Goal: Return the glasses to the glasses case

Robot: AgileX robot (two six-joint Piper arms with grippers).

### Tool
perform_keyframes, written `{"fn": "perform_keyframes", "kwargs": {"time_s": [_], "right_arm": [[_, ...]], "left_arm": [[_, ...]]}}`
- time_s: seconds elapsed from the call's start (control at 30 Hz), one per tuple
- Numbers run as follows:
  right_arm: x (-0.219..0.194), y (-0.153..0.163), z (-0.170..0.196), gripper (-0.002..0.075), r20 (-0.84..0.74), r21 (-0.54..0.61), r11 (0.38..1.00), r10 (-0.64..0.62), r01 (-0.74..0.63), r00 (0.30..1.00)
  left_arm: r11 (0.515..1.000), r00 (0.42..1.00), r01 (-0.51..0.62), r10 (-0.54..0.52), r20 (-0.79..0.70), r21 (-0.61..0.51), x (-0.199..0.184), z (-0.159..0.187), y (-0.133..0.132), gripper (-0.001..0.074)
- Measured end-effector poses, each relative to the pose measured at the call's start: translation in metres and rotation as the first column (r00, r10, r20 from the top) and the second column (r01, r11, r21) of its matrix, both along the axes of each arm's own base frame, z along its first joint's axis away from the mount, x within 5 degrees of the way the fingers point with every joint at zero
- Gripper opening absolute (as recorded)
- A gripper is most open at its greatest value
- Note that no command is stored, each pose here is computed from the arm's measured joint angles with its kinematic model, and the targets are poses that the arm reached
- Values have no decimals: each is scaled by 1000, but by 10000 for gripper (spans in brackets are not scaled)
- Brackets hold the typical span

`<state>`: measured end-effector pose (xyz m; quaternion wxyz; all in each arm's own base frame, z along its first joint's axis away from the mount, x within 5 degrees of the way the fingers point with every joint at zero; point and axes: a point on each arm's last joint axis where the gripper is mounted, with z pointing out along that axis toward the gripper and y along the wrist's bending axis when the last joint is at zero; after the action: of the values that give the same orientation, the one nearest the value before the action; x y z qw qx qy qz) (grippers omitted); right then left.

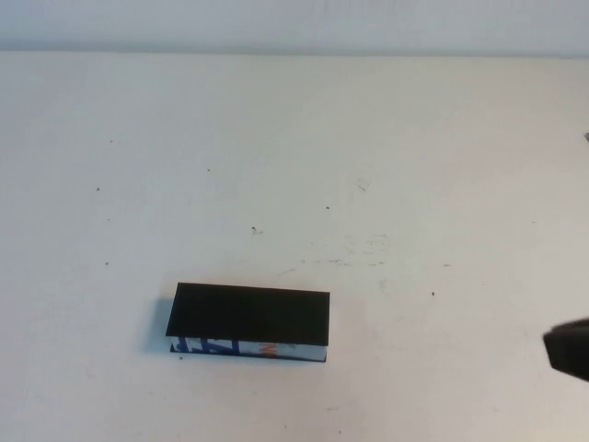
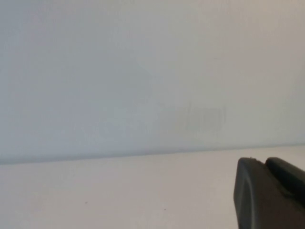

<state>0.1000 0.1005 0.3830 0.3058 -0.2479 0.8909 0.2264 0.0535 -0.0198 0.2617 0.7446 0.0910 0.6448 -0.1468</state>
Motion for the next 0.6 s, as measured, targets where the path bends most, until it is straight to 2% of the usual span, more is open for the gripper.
{"fn": "perform_keyframes", "kwargs": {"time_s": [0.27, 0.47, 0.6], "right_arm": [[-49, -44, -37, -13, 237, 227, 974, -77, 22, 968], [-61, -58, -74, -13, 370, 381, 925, -163, 10, 915], [-61, -58, -96, -13, 370, 398, 917, -177, 16, 912]], "left_arm": [[994, 989, -107, 110, -104, 30, 5, -54, 9, -1], [991, 983, -132, 134, -125, 26, 6, -59, 11, -1], [990, 982, -136, 138, -126, 24, 6, -59, 11, -1]]}}
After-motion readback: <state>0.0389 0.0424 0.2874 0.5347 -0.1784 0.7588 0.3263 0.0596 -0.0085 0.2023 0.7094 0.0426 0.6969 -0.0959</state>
